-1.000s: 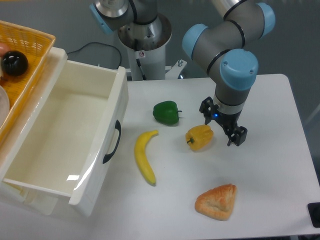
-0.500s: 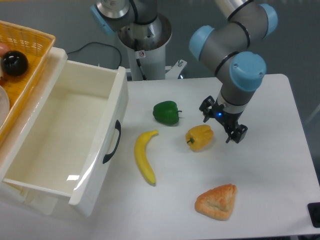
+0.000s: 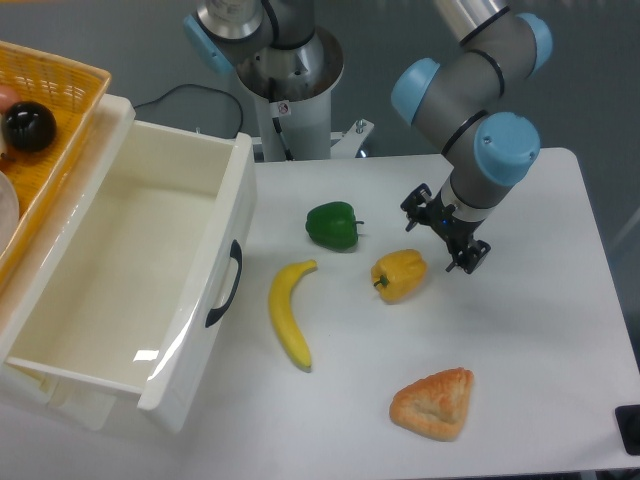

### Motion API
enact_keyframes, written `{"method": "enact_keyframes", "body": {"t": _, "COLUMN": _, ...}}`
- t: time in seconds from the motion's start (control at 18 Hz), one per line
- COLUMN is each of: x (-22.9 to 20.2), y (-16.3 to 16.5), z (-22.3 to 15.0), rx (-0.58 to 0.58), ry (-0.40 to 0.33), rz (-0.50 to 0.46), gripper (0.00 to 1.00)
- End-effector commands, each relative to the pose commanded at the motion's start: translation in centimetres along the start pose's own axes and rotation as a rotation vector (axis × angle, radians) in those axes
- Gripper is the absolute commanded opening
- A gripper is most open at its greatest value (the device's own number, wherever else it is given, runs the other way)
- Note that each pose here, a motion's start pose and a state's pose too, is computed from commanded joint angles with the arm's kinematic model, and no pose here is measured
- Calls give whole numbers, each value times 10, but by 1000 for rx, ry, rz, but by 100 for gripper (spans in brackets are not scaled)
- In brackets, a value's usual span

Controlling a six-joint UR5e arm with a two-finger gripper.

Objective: Pick up the yellow pepper
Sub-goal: 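Lower the gripper down around the yellow bell pepper, then close the gripper on the yellow bell pepper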

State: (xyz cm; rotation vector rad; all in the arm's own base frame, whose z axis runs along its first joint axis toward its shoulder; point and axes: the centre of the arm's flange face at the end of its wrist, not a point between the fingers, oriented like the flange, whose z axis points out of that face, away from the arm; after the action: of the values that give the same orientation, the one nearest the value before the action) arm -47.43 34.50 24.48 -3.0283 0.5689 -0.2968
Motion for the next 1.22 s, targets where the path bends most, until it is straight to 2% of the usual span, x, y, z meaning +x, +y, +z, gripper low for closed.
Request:
{"method": "enact_keyframes", "body": {"t": 0.17, "x": 2, "y": 1, "z": 14, "rx": 2, "ry": -41, "rz": 3, "gripper": 100}}
{"method": "enact_keyframes", "body": {"t": 0.94, "x": 11, "y": -12, "z": 49, "rx": -3, "ry": -37, "rz": 23, "gripper": 100}}
{"method": "enact_keyframes", "body": {"t": 1.22, "x": 10, "y": -20, "z": 51, "rx": 8, "ry": -39, "rz": 32, "gripper": 99}}
